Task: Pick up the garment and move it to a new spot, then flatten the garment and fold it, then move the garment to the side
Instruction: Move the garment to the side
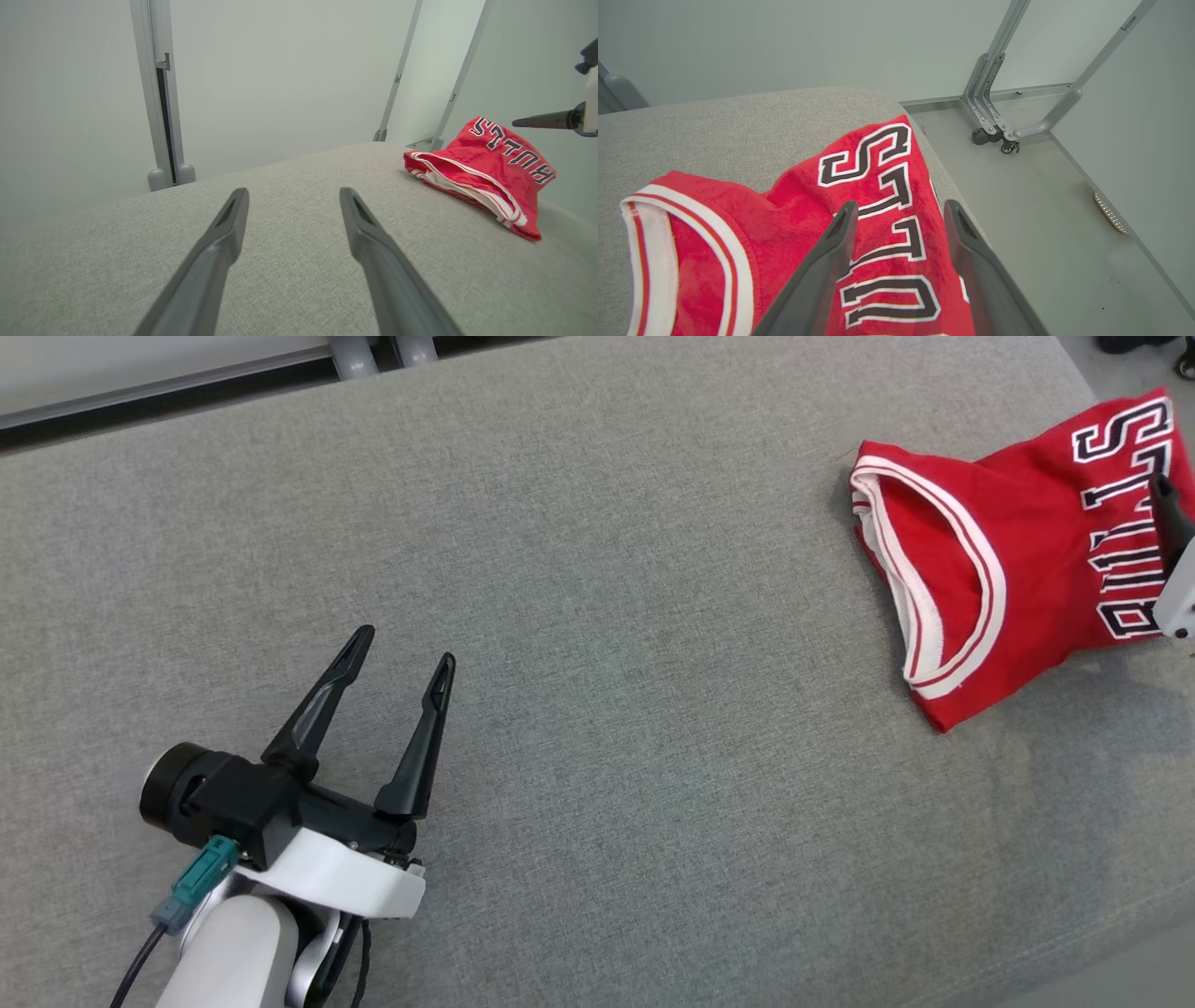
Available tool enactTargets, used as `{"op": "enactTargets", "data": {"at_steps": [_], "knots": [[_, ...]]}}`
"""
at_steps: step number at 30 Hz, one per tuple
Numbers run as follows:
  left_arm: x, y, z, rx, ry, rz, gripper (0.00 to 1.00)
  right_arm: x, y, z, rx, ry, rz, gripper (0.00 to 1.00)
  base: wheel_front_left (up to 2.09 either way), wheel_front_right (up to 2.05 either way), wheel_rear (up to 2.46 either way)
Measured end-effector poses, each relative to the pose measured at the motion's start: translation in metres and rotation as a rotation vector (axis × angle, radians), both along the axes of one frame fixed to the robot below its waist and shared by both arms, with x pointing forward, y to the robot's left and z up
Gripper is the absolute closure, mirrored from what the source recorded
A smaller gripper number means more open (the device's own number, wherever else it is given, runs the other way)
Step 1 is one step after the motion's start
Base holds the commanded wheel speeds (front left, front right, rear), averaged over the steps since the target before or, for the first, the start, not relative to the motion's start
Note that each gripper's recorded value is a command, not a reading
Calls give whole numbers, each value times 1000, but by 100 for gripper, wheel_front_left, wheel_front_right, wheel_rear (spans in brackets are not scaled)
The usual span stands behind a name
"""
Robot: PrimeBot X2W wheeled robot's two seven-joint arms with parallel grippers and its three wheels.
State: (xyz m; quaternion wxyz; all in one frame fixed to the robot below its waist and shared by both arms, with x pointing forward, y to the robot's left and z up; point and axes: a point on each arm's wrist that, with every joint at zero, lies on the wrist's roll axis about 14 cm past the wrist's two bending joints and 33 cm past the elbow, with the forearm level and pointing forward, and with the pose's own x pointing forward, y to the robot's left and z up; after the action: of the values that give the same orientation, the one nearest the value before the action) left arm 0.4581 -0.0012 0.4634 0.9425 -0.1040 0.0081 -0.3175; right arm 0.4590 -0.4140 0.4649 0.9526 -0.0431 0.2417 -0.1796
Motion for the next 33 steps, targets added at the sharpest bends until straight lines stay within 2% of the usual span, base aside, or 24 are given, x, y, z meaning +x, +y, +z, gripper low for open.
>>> {"op": "enactTargets", "data": {"at_steps": [6, 13, 20, 27, 33], "knots": [[-4, 9, 19, -17, -35, 45, 0, -2, -3, 25, -48, -87, 9, 0, 0, 0, 0], [-16, 40, 43, -17, -78, 159, 0, 11, 45, 69, -14, -320, 109, 0, 0, 0, 0], [-34, 90, 77, -1, -155, 321, 0, -2, 89, 112, 22, -523, 216, 0, 0, 0, 0], [-61, 138, 91, -6, -179, 476, 0, -30, 126, 123, 42, -644, 312, 0, 0, 0, 0], [-84, 166, 78, -4, -136, 560, 0, -56, 171, 112, 137, -712, 366, 0, 0, 0, 0]]}}
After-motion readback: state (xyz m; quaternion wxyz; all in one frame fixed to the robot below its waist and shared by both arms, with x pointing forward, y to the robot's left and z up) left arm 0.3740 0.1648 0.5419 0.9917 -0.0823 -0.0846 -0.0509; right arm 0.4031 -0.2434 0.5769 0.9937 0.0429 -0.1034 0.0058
